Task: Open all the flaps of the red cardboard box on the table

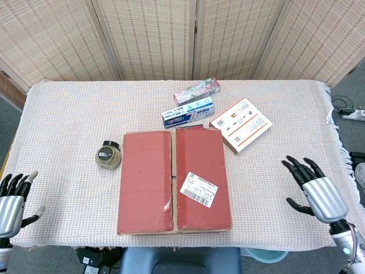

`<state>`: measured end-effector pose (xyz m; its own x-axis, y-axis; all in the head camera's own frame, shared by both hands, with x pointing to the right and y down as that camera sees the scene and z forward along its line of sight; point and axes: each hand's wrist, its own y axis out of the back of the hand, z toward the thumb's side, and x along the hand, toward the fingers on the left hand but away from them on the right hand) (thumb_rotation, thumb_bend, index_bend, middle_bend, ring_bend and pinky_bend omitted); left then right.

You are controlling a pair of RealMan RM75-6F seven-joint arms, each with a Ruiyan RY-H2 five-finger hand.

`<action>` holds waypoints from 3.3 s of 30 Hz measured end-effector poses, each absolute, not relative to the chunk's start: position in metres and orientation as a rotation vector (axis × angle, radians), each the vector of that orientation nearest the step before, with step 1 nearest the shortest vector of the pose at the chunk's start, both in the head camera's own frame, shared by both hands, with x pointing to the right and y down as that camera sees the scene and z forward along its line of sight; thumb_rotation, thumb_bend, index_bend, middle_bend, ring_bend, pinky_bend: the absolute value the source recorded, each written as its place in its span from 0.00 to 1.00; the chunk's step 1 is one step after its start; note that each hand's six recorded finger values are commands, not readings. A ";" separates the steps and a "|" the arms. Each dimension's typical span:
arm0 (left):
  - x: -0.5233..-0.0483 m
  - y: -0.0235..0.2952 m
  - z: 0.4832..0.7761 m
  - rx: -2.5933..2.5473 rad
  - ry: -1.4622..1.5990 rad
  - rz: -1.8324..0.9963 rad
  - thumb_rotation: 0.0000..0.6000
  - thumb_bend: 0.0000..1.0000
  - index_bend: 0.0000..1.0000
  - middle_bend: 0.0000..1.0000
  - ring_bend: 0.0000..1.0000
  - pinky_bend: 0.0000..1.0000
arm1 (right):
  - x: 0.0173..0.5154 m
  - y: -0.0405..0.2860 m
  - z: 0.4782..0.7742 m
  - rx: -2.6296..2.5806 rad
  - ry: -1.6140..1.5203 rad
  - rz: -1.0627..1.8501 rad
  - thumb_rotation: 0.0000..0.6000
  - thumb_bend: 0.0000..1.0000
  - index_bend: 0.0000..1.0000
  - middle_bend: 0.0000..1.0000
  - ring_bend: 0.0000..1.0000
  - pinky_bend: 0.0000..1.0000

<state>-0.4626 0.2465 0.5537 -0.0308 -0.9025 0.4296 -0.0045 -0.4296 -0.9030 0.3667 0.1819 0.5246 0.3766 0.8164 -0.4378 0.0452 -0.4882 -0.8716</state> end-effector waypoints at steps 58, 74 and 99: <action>-0.474 0.255 0.544 -1.494 1.007 -1.620 1.00 0.29 0.13 0.19 0.12 0.00 | 0.085 0.151 0.532 -2.112 -0.098 0.631 0.34 0.01 0.42 0.46 0.38 0.00; -0.475 0.239 0.540 -1.475 0.991 -1.591 1.00 0.29 0.13 0.18 0.12 0.00 | 0.116 0.132 0.504 -2.086 -0.284 0.636 0.33 0.01 0.43 0.49 0.45 0.00; -0.418 0.171 0.537 -1.662 0.919 -1.268 1.00 0.29 0.14 0.18 0.12 0.00 | 0.252 0.118 0.455 -1.927 -0.660 0.867 0.32 0.01 0.43 0.49 0.47 0.00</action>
<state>-0.4183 0.1710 0.5371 0.2223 -0.9045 0.3639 -0.0640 -0.3860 -0.9203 0.2525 0.1178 0.4552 0.6126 0.7286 -0.3063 0.1023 -0.4574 -0.8834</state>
